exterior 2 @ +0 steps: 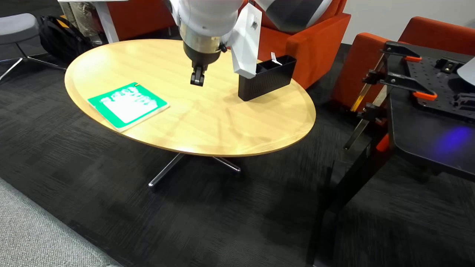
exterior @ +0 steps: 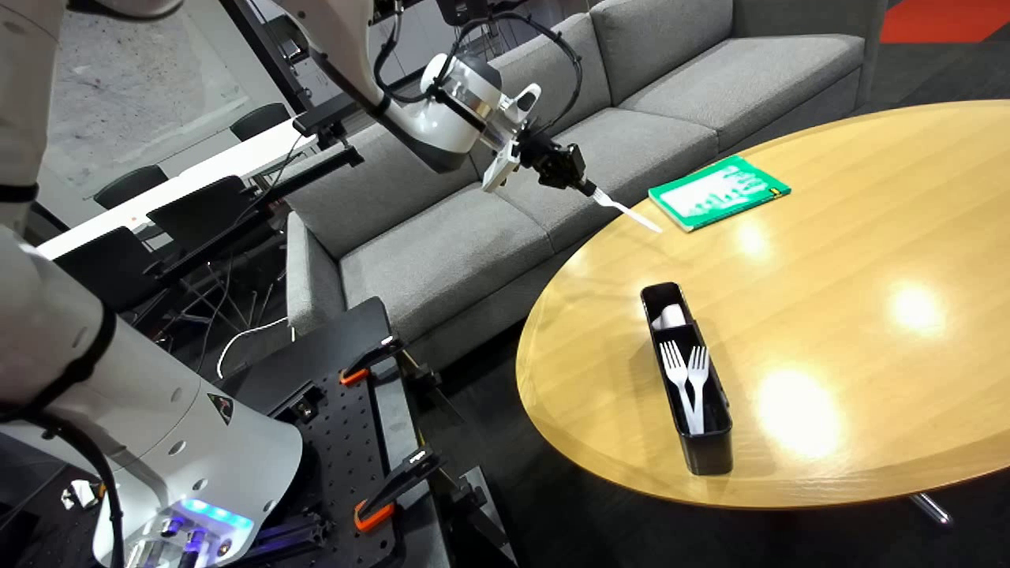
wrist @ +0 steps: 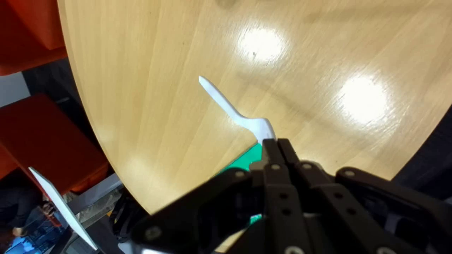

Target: Remove one fork from the box and place it on the table

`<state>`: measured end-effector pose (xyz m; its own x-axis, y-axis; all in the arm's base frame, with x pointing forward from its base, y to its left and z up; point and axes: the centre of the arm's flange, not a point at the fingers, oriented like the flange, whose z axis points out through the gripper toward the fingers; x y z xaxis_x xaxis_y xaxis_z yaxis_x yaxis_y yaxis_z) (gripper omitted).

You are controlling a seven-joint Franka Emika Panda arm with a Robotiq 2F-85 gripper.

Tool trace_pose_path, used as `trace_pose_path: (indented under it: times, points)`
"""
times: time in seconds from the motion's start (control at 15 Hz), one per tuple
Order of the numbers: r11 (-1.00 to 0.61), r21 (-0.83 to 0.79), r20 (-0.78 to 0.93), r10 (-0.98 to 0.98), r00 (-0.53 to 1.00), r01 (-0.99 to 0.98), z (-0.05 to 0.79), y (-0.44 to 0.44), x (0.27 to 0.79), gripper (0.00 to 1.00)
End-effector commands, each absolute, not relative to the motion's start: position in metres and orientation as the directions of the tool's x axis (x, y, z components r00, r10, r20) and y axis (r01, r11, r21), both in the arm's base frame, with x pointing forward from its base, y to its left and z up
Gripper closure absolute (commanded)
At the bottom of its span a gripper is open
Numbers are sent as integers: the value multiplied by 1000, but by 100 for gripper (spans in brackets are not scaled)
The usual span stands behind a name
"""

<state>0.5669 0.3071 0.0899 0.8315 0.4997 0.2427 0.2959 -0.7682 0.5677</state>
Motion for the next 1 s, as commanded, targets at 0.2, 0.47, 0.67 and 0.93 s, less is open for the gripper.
trace_pose_path:
  times: [0.2,0.47,0.67,0.93]
  points:
    - [-686,656,153,528,835,314,25,303,583,99]
    - [-690,645,126,520,845,328,-12,299,580,99]
    - [-683,650,108,517,849,333,-33,298,578,99]
    - [-666,670,97,517,850,329,-48,299,573,72]
